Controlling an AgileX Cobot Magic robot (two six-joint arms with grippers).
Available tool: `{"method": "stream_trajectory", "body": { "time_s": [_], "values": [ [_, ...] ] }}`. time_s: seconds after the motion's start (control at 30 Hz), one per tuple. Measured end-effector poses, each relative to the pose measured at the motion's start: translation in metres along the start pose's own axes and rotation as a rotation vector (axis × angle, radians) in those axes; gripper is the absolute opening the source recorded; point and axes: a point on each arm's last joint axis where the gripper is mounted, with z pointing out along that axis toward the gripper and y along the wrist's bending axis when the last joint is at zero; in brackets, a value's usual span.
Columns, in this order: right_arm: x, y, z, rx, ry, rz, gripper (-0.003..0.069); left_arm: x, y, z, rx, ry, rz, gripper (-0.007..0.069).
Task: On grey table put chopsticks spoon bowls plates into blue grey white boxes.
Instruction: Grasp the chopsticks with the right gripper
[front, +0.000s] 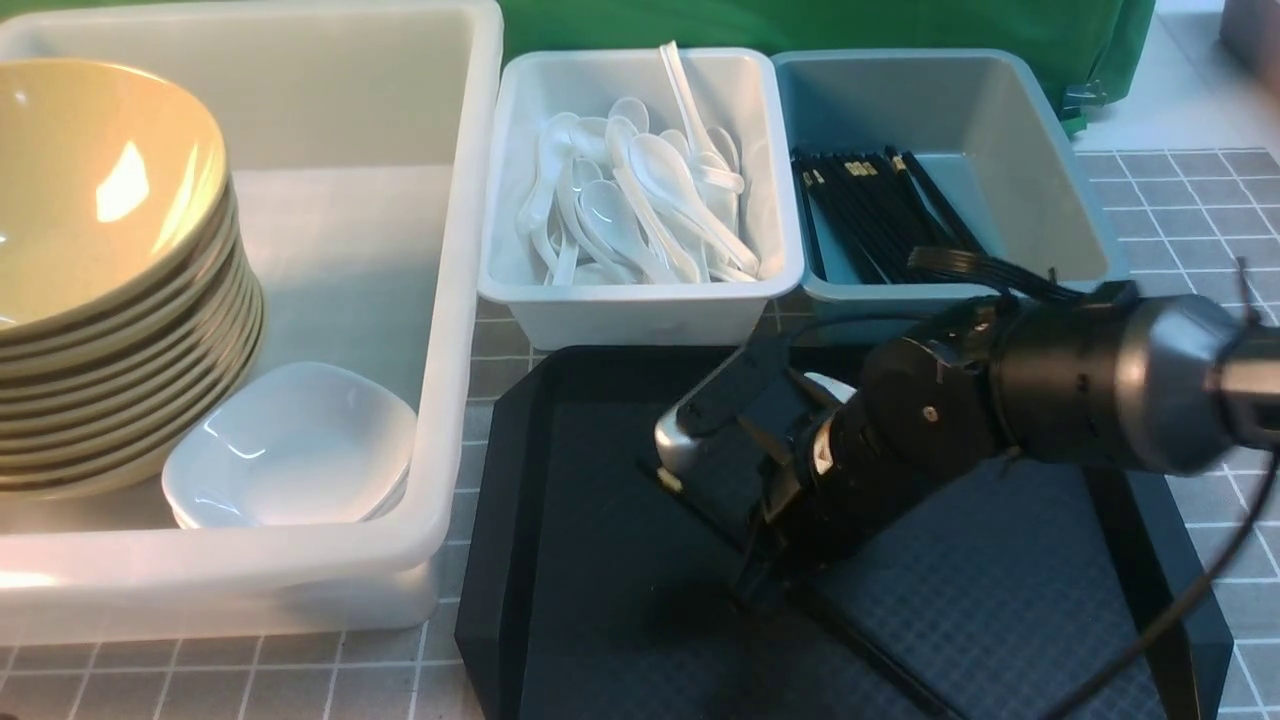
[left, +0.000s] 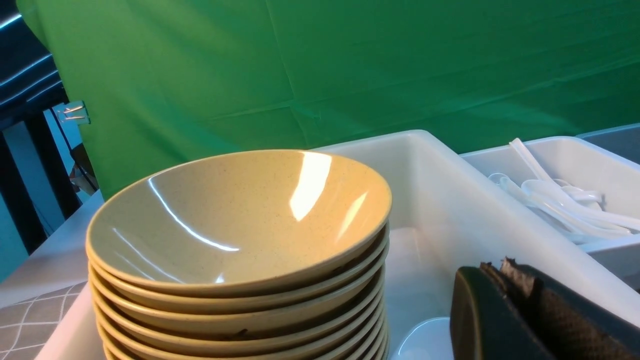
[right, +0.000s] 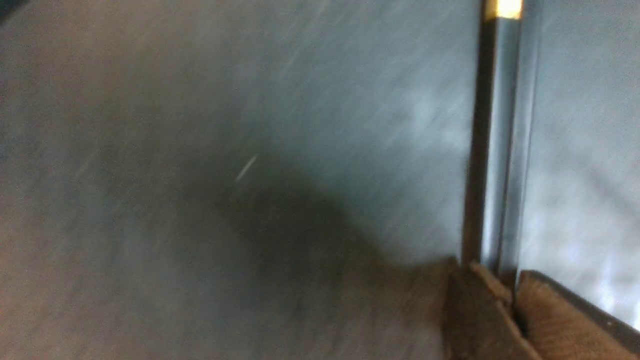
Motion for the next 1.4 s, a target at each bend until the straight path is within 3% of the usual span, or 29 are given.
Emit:
{"method": "stream_trajectory", "body": {
  "time_s": [0.13,0.3,0.47,0.6,0.67,0.83,0.93,1.07,1.2,1.23,1.27,1.4],
  "values": [
    [-0.007,0.003,-0.051,0.010,-0.135,-0.007,0.0038,0.000,0.000,0.000,0.000,0.000,0.001,-0.0008],
    [-0.009,0.004,-0.084,0.019,-0.229,-0.013,0.0036,0.000,0.000,0.000,-0.001,0.000,0.003,-0.0008],
    [-0.005,0.004,-0.074,0.008,-0.161,-0.007,0.0057,0.000,0.000,0.000,-0.001,0.000,0.003,-0.0008],
    [0.001,0.004,-0.036,-0.007,-0.025,-0.010,0.0237,0.000,0.000,0.000,-0.001,0.000,0.003,-0.0008],
    [0.000,0.007,-0.021,-0.011,-0.008,-0.018,0.0380,0.000,0.000,0.000,0.000,0.001,0.003,-0.0008],
    [-0.010,0.015,0.002,-0.014,-0.032,-0.076,0.0603,0.000,0.000,0.000,0.000,0.001,-0.001,-0.0008],
    [-0.013,0.016,0.020,-0.014,-0.015,-0.106,0.0633,0.000,0.000,0.000,0.000,0.001,-0.001,-0.0008],
    [-0.024,0.014,0.028,-0.005,-0.020,-0.133,0.0566,0.000,0.000,0.000,0.000,0.001,-0.001,-0.0008],
    [-0.033,0.015,0.030,-0.010,0.010,-0.146,0.0263,0.000,0.000,0.000,0.000,0.001,-0.001,-0.0008],
    [-0.034,0.015,0.029,-0.011,0.014,-0.147,0.0247,0.000,0.000,0.000,0.000,0.001,-0.001,-0.0008],
    [-0.036,0.016,0.027,-0.013,0.027,-0.154,0.0144,0.000,0.000,0.000,0.000,0.001,-0.001,-0.0008],
    [-0.038,0.018,0.017,-0.021,0.066,-0.164,0.0123,0.000,0.000,0.000,0.000,0.001,-0.001,-0.0008]
  ]
}}
